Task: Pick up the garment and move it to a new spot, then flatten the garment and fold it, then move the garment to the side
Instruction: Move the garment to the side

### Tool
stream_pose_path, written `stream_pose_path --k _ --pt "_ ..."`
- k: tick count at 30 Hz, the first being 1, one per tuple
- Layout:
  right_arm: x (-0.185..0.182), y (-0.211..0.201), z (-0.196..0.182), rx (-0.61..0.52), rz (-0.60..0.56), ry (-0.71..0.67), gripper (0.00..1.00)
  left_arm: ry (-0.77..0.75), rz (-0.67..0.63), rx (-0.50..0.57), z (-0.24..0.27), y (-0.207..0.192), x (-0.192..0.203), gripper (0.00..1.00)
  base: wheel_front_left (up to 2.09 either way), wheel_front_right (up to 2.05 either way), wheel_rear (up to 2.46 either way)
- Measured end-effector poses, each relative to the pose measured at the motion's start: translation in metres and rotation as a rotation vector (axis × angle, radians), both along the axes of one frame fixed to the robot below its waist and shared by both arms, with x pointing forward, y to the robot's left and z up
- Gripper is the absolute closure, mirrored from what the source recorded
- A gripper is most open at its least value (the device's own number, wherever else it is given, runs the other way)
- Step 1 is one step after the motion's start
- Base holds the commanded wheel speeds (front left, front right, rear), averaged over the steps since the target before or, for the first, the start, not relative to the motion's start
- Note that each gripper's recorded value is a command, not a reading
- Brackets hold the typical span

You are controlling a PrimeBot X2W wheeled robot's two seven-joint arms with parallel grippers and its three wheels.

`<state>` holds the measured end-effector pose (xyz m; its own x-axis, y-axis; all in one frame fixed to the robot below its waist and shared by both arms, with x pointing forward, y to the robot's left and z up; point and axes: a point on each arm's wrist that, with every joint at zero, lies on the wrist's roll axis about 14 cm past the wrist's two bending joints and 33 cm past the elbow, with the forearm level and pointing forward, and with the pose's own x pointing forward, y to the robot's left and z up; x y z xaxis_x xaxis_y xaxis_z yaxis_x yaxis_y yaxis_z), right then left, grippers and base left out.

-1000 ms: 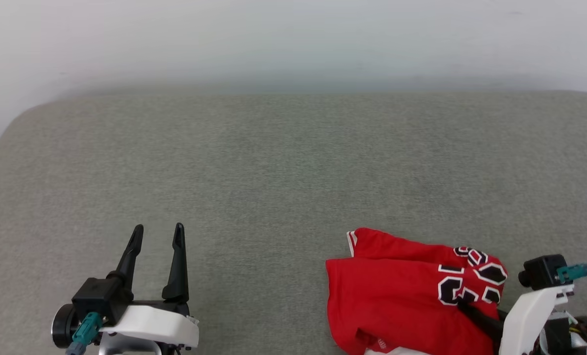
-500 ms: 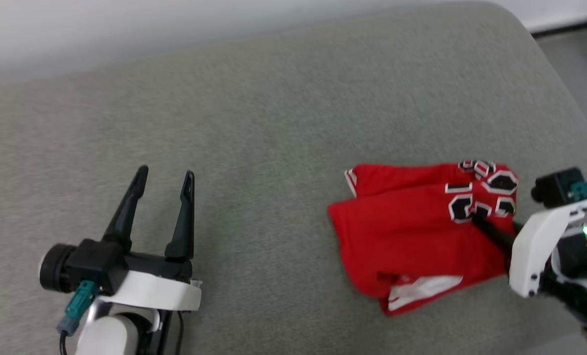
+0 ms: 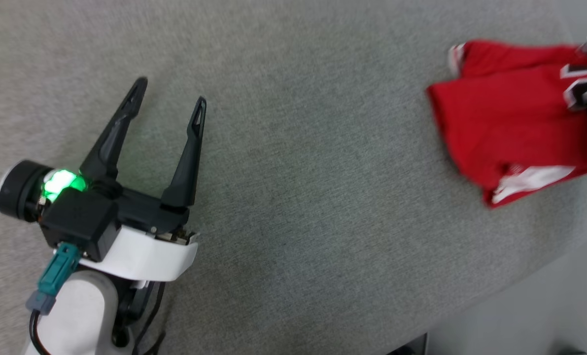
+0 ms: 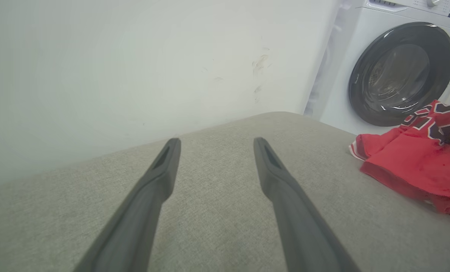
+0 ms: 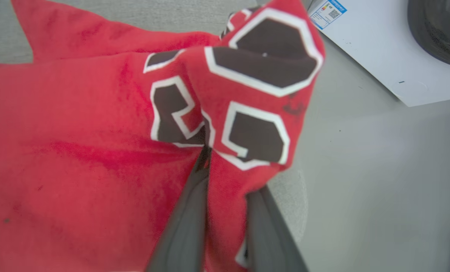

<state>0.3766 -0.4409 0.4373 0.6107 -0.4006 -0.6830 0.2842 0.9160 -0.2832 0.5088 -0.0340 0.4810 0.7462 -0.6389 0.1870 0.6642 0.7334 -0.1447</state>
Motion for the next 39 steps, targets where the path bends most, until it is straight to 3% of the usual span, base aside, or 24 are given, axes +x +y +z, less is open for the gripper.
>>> stream_pose_path --k 12,13,14,15,16,21,30,39 --pt "0.04 -0.064 0.005 -0.22 -0.086 -0.06 1.0 0.038 -0.03 -0.001 -0.041 -0.002 0.019 0.0 0.0 0.0 0.0" --pt "0.041 -0.064 -0.002 -0.216 -0.089 -0.058 0.89 0.038 -0.025 0.005 -0.042 0.001 0.021 0.0 0.0 0.0 0.0" --pt "0.043 -0.062 -0.009 -0.206 -0.093 -0.057 0.62 0.04 -0.019 0.009 -0.044 0.004 0.021 0.0 0.0 0.0 0.0" --pt "0.043 -0.061 -0.016 -0.203 -0.093 -0.054 0.07 0.042 -0.015 0.013 -0.045 0.006 0.022 0.0 0.0 0.0 0.0" --pt "0.045 -0.058 -0.021 -0.192 -0.094 -0.061 0.0 0.043 -0.011 0.016 -0.046 0.007 0.022 0.0 0.0 0.0 0.0" --pt "0.05 -0.059 -0.022 -0.217 -0.086 -0.123 0.0 0.036 0.016 0.021 -0.042 0.016 0.023 0.0 0.0 0.0 0.0" --pt "0.045 -0.074 0.029 -0.324 -0.093 -0.331 0.0 0.026 0.077 0.01 -0.021 0.03 0.012 0.0 0.0 0.0 0.0" --pt "0.03 -0.044 0.054 -0.289 -0.036 -0.54 0.0 0.059 0.2 0.015 -0.001 0.058 -0.017 0.0 0.0 0.0 0.0"
